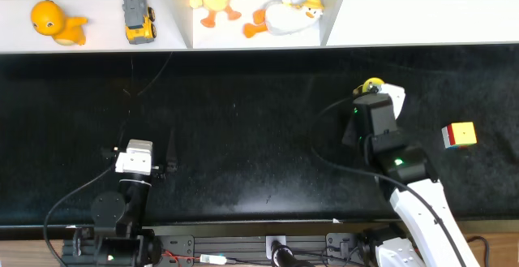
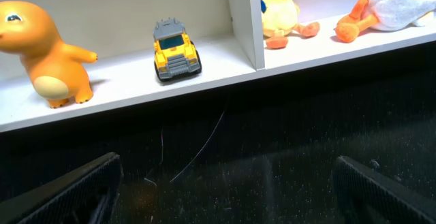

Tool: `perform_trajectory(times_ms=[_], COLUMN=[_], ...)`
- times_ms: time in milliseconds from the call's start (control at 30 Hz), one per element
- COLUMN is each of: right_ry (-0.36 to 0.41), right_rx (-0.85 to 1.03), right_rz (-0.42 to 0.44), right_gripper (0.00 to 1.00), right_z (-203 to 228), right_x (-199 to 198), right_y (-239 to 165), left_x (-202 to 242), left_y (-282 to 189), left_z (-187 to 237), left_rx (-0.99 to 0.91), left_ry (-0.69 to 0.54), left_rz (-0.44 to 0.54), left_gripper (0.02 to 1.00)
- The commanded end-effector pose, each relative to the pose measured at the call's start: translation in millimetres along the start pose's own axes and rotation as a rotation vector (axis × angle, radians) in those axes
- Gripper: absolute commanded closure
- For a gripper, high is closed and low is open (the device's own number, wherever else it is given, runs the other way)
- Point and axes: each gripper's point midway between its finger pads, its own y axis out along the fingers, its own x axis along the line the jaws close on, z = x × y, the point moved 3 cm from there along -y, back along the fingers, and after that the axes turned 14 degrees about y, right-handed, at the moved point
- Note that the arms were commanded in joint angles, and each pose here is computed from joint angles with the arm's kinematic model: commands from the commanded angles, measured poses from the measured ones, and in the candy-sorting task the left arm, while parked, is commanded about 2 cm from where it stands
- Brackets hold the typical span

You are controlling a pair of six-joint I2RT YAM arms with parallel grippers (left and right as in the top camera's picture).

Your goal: Store Toys

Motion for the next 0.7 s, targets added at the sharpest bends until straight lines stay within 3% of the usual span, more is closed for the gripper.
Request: perform_trajectory(times_ms=[33,200,367,700], right_ry=[-0.164,-0.272,-0.251,-0.251], right_rx=[-0.032,-0.051,-0.058,-0.089], right_rz=[-0.023,0.009,0.055,0.033], right_gripper=[0.956,0.956,0.958,0.954], right_z=[-31.6,-73.9,-112.0,-149.7], right_x=[18.4,38.8,47.4,81.5], right_y=[-4.7,5.1,25.8,79.1], left_x=[-3.1,-3.2,-3.2,-3.2], left_y=[-0.7,-0.7,-0.7,-0.7], left_z=[-2.7,-2.6,-2.6,-2.7], left_rx=[-0.016,-0.016,-0.016,-0.017], left_ry=[-0.01,-0.01,-0.01,-0.01], left_rz=[0.017,0.018,0.018,0.018], left_gripper=[0.025,0.023,0.02,0.023])
